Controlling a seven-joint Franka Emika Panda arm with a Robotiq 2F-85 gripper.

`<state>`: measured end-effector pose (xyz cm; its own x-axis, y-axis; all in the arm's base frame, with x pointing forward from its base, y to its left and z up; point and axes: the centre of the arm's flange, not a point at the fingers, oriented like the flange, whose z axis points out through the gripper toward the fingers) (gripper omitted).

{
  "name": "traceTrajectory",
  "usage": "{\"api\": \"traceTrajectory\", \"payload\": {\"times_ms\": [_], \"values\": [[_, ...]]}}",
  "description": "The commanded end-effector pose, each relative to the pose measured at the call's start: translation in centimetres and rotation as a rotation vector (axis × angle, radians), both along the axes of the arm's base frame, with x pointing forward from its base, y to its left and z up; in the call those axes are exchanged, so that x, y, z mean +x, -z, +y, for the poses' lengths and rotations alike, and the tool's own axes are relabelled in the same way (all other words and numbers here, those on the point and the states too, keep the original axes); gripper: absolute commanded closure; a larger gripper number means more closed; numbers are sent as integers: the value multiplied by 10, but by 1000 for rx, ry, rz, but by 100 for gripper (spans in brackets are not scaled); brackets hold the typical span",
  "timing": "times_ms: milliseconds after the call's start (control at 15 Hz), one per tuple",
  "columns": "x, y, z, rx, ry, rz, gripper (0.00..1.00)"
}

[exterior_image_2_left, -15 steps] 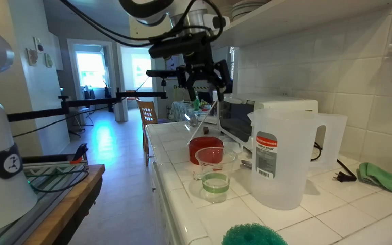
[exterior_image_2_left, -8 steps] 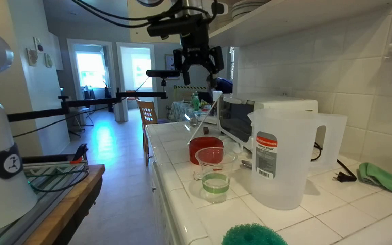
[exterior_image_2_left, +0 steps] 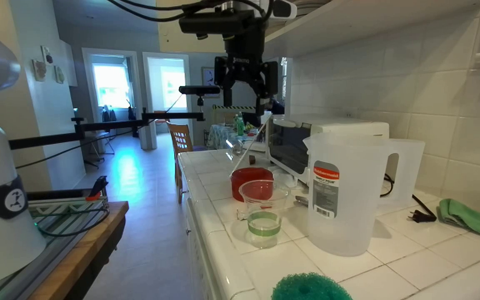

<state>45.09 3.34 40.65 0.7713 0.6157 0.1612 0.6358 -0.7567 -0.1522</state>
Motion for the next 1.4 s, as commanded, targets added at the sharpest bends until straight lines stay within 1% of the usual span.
{"api": "traceTrajectory", "payload": {"times_ms": [0,467,600,933,1067,1333], "values": [[0,0,-1,0,2,0,0],[0,0,-1,1,3,0,0],[5,-3,6,-34,31,-34,0],[17,-12,42,-68,41,-122,0],[15,-15,61,-85,57,-157,0],[3,-31,102,-122,108,-255,0]]}}
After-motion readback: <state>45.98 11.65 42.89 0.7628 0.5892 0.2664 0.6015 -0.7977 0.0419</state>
